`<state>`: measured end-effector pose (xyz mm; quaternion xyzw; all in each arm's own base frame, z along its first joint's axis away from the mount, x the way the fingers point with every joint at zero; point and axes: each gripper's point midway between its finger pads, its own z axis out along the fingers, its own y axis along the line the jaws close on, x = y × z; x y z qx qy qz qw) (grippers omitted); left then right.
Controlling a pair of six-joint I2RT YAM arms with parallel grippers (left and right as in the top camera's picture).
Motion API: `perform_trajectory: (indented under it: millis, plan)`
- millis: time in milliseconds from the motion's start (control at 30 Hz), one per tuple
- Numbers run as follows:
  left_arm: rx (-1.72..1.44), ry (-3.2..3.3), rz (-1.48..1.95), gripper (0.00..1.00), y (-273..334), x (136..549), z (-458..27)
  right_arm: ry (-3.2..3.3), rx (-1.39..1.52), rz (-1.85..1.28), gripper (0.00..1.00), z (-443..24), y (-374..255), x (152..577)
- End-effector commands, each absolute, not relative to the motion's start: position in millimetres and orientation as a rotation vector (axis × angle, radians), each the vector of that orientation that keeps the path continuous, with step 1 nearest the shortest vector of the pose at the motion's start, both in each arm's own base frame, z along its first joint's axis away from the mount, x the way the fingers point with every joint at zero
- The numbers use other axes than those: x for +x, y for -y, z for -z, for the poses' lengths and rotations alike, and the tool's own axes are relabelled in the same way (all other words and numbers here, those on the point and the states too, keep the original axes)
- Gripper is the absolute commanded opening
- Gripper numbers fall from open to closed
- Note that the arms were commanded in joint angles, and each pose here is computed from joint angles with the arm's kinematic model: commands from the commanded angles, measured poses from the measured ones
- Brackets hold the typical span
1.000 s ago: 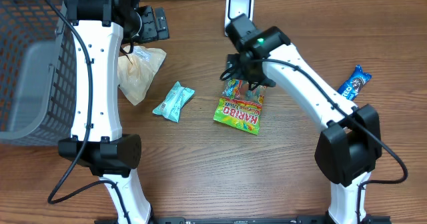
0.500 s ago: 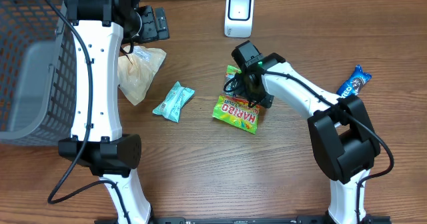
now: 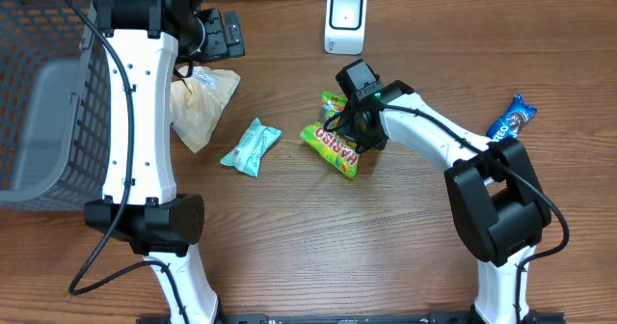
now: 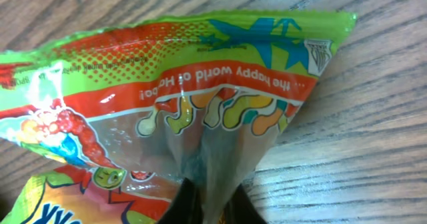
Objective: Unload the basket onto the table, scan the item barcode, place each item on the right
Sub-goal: 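Lift the Haribo bag with the right gripper up to the scanner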
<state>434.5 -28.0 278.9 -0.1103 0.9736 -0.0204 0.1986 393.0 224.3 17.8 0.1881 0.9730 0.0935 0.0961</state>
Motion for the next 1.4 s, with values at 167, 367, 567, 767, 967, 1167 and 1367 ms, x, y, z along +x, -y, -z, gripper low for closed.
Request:
perform_trajectory:
  millis: [167,367,567,767,967,1167,1367]
  plan:
    - [-0.300,-2.715,0.061,1.00,28.4,431.7,-283.5,-2.836,0.190,-0.238,0.04,-49.9,-229.7,417.1]
    - [-0.300,-2.715,0.061,1.00,28.4,431.7,-283.5,-2.694,-0.056,-0.128,0.04,-115.0,-228.6,450.8]
    - [-0.300,-2.715,0.061,1.00,28.4,431.7,-283.5,-2.531,-0.156,-0.159,0.04,-173.1,-238.3,482.3]
    - [-0.300,-2.715,0.061,1.00,28.5,431.7,-283.5,-2.364,-0.041,-0.256,0.04,-202.1,-235.5,522.2]
    - [-0.300,-2.715,0.061,1.00,28.4,431.7,-283.5,-2.196,0.043,-0.375,0.04,-233.9,-232.9,556.7]
    - [-0.300,-2.715,0.061,1.00,28.5,431.7,-283.5,-2.157,0.059,-0.384,0.04,-219.9,-233.4,577.3]
    - [-0.300,-2.715,0.061,1.00,28.5,431.7,-283.5,-2.231,0.057,-0.356,0.04,-165.5,-238.0,586.8]
